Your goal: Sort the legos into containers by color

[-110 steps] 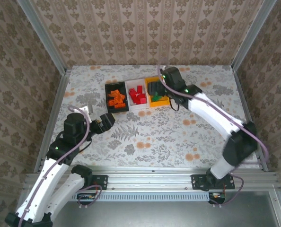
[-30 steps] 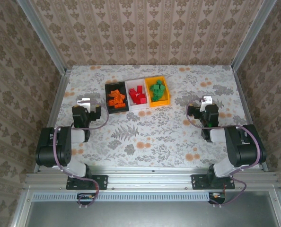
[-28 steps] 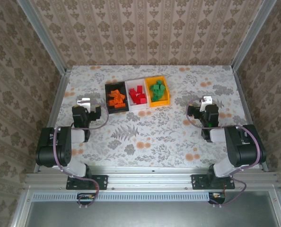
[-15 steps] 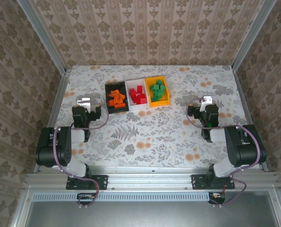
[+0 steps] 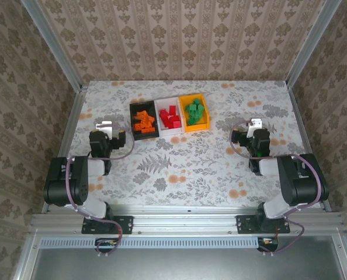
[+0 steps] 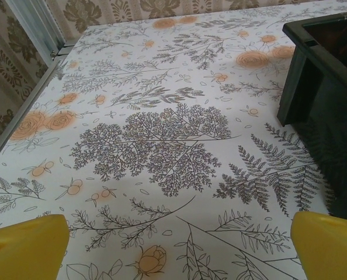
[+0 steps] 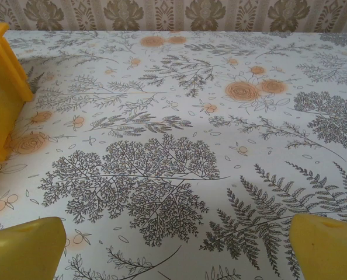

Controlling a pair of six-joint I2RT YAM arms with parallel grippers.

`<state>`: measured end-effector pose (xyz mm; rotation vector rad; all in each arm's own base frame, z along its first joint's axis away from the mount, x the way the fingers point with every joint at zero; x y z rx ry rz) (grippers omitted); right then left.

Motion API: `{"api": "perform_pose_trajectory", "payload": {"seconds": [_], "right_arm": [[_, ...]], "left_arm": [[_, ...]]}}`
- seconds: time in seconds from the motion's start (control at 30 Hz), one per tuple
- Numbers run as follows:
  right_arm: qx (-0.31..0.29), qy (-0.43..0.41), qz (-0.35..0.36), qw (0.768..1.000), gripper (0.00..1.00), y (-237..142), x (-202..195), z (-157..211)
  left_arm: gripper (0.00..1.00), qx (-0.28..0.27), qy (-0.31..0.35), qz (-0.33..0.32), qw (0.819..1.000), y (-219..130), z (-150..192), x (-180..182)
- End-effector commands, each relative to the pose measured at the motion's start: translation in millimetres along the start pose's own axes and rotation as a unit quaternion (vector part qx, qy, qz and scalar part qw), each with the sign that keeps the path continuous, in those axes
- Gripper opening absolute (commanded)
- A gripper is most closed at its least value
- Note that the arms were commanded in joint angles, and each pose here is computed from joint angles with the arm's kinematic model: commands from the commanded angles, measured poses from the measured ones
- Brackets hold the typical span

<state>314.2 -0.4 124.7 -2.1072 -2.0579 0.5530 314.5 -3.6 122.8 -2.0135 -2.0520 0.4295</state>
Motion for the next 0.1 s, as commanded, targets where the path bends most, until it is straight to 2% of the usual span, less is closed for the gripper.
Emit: {"api": "perform_pose_trajectory", "payload": {"seconds": [0.0, 0.07], "right_arm": [[-0.007, 0.007, -0.005, 1.000, 1.00, -0.1, 1.5, -3.9], [-0.007, 0.007, -0.005, 1.000, 1.00, -0.3, 1.3, -4.4]], "left_arm": [[1.00, -0.006, -0.002, 0.009, 1.000, -0.4, -3.0, -1.9], [1.00, -0.008, 0.003, 0.007, 1.000, -1.0, -2.9, -3.6]]}}
Point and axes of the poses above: each hand's point on the last joint's axis, 136 mm out from that joint toward the fingers, its own y axis out along the fingers, its own x axis along the line the jaws close on, z = x × y, the point moved 9 cm from there along -y, back along the fingers, and after that the axes turned 9 degrees about -y, right-handed, at the moved point
